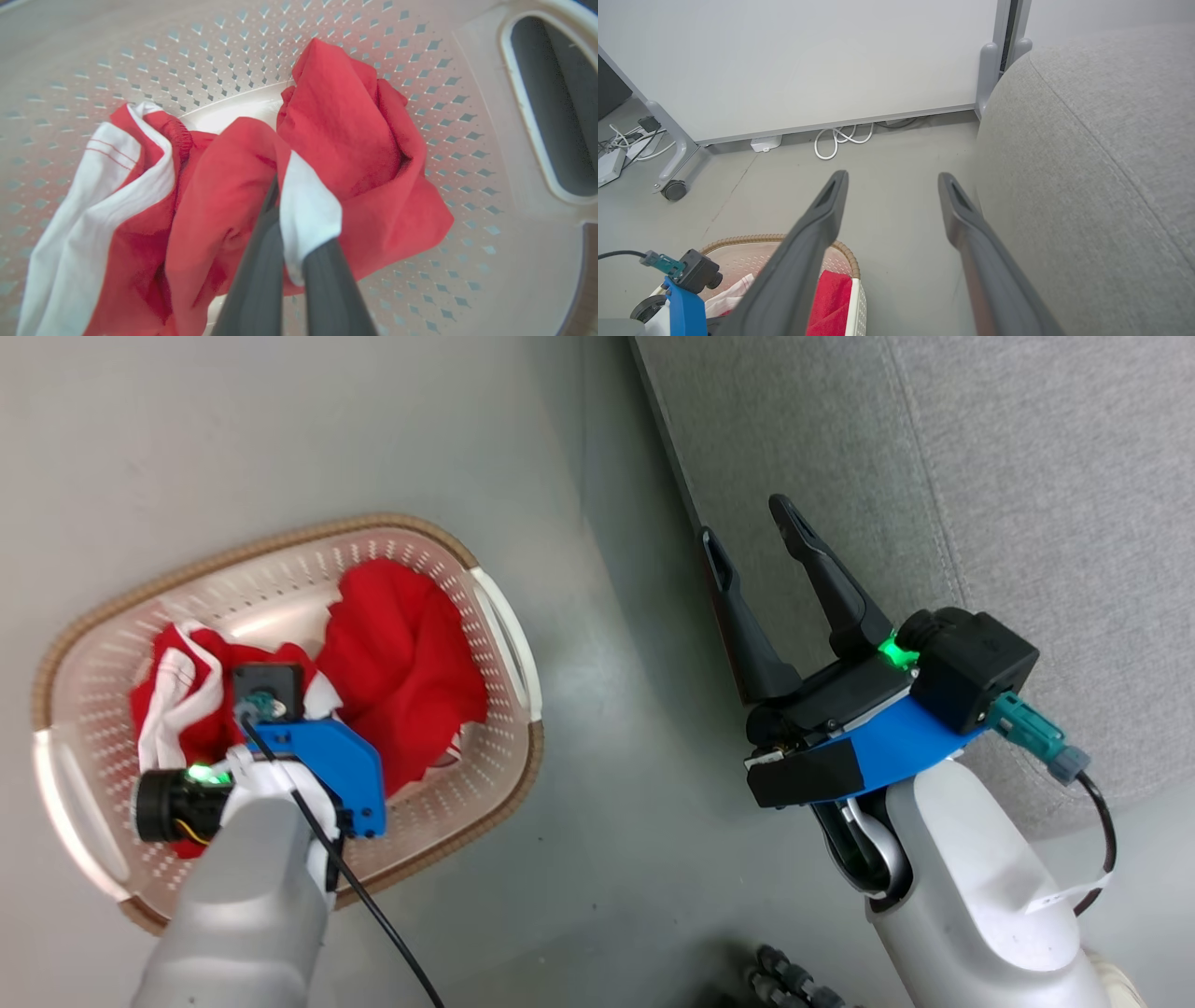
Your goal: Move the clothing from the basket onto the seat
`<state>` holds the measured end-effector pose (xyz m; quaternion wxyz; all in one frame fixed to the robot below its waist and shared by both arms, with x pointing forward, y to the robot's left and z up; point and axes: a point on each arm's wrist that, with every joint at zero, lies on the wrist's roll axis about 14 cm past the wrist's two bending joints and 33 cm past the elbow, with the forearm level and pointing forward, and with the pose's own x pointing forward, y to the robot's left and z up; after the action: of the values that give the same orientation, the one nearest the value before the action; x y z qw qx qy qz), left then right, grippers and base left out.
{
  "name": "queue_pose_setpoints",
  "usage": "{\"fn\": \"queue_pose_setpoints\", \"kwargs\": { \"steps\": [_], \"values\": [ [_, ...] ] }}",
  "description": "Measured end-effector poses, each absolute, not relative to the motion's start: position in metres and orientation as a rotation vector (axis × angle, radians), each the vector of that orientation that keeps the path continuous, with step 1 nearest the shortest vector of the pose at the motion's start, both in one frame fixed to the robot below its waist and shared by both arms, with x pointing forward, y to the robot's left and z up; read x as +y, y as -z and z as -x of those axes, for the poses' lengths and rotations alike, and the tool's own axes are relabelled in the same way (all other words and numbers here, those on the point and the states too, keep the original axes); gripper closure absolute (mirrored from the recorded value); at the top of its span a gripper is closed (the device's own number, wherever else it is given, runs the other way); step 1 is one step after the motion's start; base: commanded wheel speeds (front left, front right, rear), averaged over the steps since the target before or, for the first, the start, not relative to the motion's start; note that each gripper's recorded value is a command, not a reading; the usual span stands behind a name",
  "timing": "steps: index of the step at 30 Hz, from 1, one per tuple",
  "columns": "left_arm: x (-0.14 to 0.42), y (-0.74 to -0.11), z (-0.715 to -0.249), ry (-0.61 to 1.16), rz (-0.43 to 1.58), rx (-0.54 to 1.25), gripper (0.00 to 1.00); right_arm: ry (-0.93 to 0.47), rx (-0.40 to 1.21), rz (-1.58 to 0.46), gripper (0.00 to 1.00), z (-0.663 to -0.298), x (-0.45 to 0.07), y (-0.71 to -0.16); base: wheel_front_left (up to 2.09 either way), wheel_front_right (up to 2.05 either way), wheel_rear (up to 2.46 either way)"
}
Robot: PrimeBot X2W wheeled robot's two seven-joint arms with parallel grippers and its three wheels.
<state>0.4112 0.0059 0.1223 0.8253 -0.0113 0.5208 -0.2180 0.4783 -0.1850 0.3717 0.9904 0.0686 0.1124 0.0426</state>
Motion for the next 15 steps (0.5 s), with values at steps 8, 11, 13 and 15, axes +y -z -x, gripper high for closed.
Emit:
{"fn": "queue_pose_setpoints", "kwargs": {
  "steps": [8, 11, 13, 15],
  "values": [
    [0.011, -0.171, -0.409, 0.437, 0.043, 1.023, 1.00, -0.099, 0.181, -0.125, 0.00, -0.467, -0.178, -0.399, 0.00, 0.00, 0.00],
    [0.020, -0.189, -0.401, 0.424, 0.054, 1.003, 1.00, -0.109, 0.175, -0.126, 0.00, -0.457, -0.173, -0.407, 0.00, 0.00, 0.00],
    [0.025, -0.204, -0.400, 0.422, 0.064, 0.971, 1.00, -0.112, 0.162, -0.130, 0.00, -0.451, -0.170, -0.415, 0.00, 0.00, 0.00],
    [0.028, -0.222, -0.404, 0.422, 0.083, 0.923, 1.00, -0.118, 0.140, -0.135, 0.00, -0.447, -0.167, -0.426, 0.00, 0.00, 0.00]
  ]
}}
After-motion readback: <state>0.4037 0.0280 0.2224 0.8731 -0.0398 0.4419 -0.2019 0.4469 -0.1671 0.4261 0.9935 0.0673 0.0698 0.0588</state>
